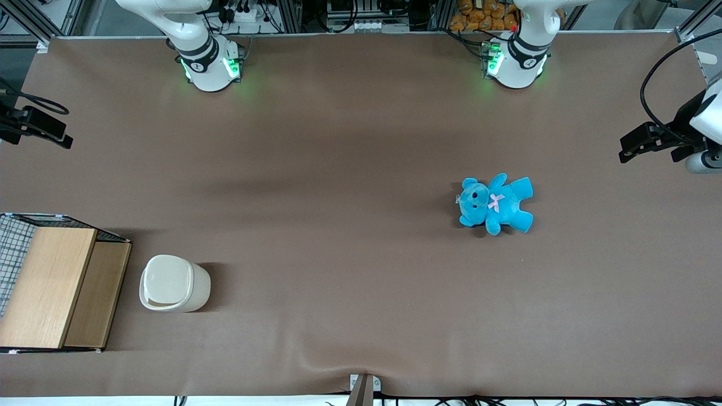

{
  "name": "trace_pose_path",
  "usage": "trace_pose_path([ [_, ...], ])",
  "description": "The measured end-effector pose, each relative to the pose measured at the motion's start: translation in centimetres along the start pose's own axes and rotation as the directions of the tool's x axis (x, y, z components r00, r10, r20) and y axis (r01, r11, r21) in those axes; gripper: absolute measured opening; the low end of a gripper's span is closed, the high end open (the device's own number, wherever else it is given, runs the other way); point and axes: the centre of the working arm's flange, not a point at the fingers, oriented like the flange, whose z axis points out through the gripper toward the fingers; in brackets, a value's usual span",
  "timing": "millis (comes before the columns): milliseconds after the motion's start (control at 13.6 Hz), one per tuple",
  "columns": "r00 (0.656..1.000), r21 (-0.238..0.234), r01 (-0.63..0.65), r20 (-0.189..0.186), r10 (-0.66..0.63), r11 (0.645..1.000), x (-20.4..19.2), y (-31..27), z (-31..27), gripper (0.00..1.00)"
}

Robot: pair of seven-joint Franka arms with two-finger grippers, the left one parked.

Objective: Open trash can with right arm

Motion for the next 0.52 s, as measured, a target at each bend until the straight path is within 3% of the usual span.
trace_pose_path([
  [515,1.000,0.000,0.001,0.005,-0.001,1.000,0.17,-0.03,0.26,1.00],
])
